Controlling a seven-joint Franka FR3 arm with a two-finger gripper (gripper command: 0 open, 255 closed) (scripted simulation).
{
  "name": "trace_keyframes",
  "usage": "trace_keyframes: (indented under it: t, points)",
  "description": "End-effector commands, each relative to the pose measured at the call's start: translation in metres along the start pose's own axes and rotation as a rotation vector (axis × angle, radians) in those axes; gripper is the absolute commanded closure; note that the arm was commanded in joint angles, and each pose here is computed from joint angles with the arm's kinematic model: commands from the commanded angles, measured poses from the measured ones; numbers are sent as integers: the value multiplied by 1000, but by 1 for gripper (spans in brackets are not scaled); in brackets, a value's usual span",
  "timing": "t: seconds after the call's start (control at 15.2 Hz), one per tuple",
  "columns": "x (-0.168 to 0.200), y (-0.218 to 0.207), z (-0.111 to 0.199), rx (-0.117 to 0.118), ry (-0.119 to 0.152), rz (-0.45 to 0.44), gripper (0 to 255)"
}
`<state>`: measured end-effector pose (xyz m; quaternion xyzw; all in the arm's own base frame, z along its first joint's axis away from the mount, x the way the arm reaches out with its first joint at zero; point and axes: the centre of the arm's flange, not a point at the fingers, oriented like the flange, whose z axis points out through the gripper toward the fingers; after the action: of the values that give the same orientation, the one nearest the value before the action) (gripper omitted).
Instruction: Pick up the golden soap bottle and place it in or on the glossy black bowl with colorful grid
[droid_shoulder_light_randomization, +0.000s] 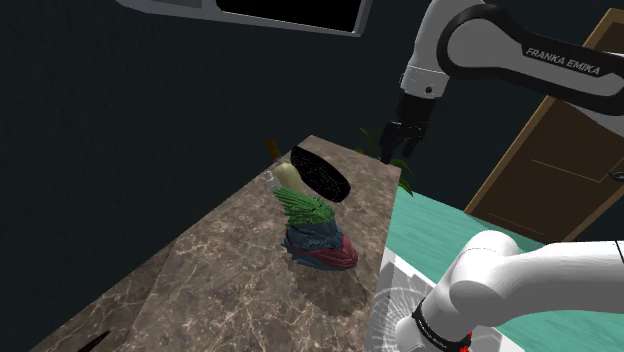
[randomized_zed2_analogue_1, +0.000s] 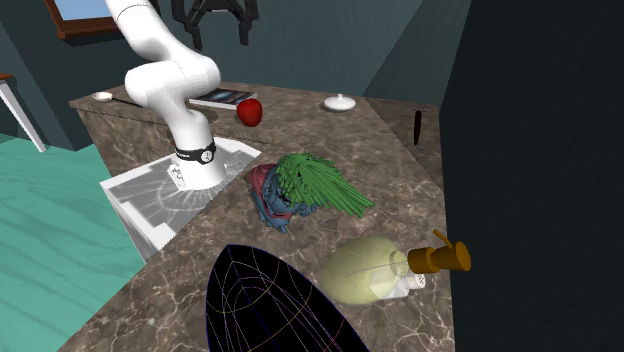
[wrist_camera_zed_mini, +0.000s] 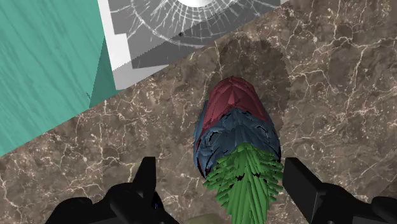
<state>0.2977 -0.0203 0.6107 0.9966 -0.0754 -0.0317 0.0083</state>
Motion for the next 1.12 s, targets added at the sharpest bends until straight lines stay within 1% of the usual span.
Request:
trace_keyframes:
  t: [0.0,1.06]
  points:
    - [0,0,0,0,0,0,0]
    - [162,-24,101,-35,154,-31,0]
